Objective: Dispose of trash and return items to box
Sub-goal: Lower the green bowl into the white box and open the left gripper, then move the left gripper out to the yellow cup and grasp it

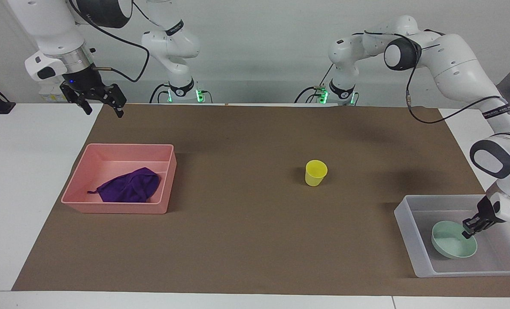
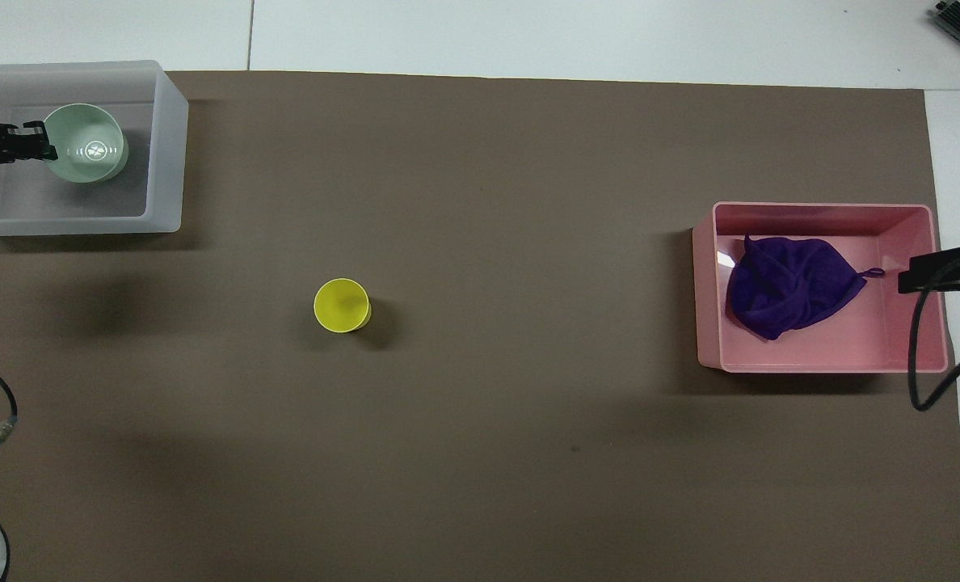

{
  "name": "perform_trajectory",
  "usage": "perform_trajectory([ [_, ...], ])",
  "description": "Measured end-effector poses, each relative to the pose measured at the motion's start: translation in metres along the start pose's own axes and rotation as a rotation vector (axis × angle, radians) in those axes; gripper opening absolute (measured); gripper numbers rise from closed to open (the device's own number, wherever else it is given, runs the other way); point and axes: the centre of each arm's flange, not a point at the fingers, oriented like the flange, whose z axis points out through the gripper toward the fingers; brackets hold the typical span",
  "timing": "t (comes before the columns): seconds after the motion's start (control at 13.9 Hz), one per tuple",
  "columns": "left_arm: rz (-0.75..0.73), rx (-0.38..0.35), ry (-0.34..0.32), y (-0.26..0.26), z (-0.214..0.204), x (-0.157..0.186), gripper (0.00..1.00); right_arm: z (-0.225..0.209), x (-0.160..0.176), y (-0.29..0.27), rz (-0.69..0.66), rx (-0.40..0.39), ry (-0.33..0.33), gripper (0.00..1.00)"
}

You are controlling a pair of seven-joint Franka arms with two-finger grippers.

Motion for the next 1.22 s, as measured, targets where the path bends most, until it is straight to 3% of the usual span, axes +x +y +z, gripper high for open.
perform_trajectory([
  [0.07, 0.000, -0.001, -0.006, 0.000, -0.002, 0.000, 0.08, 0.000, 0.000, 0.000, -0.001, 0.000, 0.000, 1.00],
  [0.36, 0.010, -0.003, 0.001, 0.007, -0.018, 0.001, 0.53, -0.001, 0.000, -0.001, -0.001, 0.000, 0.001, 1.00],
  [0.65, 0.048, -0.012, 0.031, 0.035, -0.064, -0.001, 0.99, -0.001, -0.001, -0.001, -0.001, 0.000, 0.002, 1.00],
  [0.86, 0.133, -0.022, 0.011, 0.103, -0.110, -0.033, 1.00, -0.002, -0.001, -0.001, -0.002, 0.000, 0.003, 1.00],
  [1.22, 0.206, -0.028, -0.073, 0.212, -0.150, -0.130, 1.00, -0.002, -0.002, -0.002, -0.003, 0.000, 0.003, 1.00],
])
